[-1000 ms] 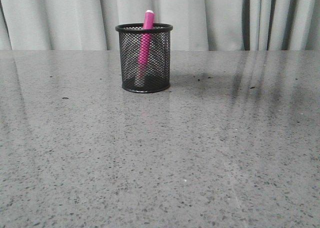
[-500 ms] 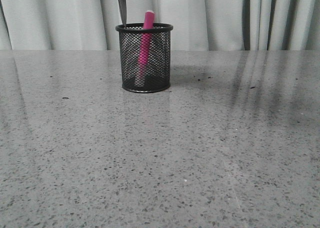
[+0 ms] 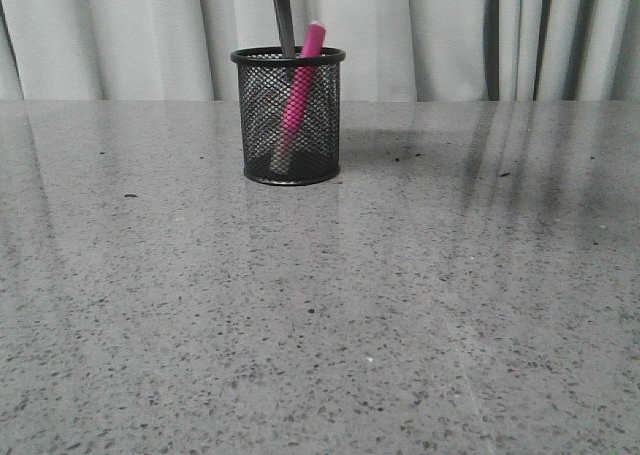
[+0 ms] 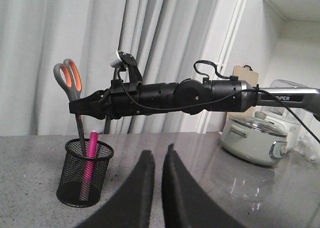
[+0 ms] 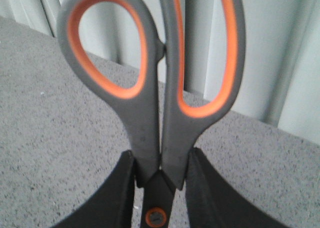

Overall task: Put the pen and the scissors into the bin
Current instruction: 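Carry the scissors blade-down with the right gripper above the mesh cup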

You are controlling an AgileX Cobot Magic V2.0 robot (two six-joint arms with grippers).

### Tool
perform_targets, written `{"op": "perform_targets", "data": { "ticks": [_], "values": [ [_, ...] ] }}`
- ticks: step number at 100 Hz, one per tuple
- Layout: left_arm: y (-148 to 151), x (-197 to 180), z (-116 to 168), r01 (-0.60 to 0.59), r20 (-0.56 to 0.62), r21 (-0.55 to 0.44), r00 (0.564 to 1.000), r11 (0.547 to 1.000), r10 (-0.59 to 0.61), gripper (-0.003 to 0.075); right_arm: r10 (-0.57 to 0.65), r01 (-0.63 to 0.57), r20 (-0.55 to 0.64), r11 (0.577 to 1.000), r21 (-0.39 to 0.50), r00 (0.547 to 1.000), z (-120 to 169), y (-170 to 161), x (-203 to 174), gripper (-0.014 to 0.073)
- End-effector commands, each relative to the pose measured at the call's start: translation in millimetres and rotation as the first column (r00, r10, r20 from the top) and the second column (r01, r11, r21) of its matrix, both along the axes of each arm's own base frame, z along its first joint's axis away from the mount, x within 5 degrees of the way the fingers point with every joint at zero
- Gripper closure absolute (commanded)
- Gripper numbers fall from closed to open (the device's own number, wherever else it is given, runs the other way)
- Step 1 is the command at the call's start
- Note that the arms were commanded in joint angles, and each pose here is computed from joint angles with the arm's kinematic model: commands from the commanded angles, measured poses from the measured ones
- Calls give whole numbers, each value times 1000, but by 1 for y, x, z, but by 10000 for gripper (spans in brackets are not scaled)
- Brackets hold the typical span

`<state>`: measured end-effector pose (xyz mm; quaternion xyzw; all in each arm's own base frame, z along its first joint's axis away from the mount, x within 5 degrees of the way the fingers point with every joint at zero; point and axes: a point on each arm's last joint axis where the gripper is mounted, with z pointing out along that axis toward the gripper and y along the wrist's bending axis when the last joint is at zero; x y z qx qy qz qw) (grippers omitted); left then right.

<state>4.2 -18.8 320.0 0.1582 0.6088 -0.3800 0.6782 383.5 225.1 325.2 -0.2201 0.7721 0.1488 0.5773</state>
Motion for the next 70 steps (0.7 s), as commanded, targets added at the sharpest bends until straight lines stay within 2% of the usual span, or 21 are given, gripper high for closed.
{"op": "perform_targets", "data": {
  "ticks": [1, 70],
  "values": [
    [2, 0, 12, -8, 27, -64, 1000, 998, 10, 712, 2, -15, 163, 997, 80, 987, 39, -4, -10, 660],
    [3, 0, 12, -17, 37, -50, 999, 999, 19, 712, 17, -22, 73, 998, 55, 997, -9, -1, -20, 660]
  ]
}}
